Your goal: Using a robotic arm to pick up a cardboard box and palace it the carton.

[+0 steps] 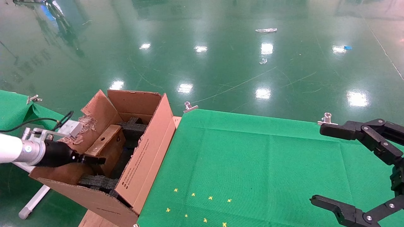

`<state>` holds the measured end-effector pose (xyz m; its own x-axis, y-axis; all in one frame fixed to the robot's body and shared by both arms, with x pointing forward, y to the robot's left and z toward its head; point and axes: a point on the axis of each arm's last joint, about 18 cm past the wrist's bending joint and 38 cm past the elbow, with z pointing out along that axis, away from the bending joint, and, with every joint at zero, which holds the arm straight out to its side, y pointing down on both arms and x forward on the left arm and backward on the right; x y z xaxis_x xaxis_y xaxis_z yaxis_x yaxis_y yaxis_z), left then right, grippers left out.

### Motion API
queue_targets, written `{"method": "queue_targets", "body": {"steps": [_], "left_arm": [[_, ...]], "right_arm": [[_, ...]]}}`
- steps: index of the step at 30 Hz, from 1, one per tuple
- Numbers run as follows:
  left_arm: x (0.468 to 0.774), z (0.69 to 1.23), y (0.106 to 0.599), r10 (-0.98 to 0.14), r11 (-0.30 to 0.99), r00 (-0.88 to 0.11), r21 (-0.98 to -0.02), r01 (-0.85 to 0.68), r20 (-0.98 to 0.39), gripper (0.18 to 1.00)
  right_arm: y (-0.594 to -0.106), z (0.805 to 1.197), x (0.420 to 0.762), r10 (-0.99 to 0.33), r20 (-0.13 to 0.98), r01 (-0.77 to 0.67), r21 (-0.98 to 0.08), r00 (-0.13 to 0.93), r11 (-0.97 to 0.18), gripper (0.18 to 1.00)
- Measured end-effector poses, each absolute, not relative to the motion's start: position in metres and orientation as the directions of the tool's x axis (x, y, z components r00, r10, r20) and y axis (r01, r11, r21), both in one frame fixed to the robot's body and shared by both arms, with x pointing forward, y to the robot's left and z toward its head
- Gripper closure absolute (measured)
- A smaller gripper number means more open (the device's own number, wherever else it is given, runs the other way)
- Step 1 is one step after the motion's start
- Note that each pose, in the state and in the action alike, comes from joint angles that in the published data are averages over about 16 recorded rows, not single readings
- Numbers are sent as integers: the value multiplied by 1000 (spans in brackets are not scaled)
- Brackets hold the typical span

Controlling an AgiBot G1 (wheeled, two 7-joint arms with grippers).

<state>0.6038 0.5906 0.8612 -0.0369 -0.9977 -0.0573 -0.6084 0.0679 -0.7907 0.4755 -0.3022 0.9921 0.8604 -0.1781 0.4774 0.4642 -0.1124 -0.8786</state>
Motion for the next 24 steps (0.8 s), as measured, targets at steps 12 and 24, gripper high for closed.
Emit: {"method": "queue_targets", "body": {"steps": [12, 24], "left_arm": [[606, 960, 589, -986, 159, -104, -899, -409, -127, 211], [601, 1029, 578, -962, 254, -162, -942, -220, -221, 184]], "right_arm": [[-302, 992, 475, -178, 477, 464, -879, 860, -112, 179], [-302, 992, 476, -178, 477, 464, -879, 861, -112, 179]]}}
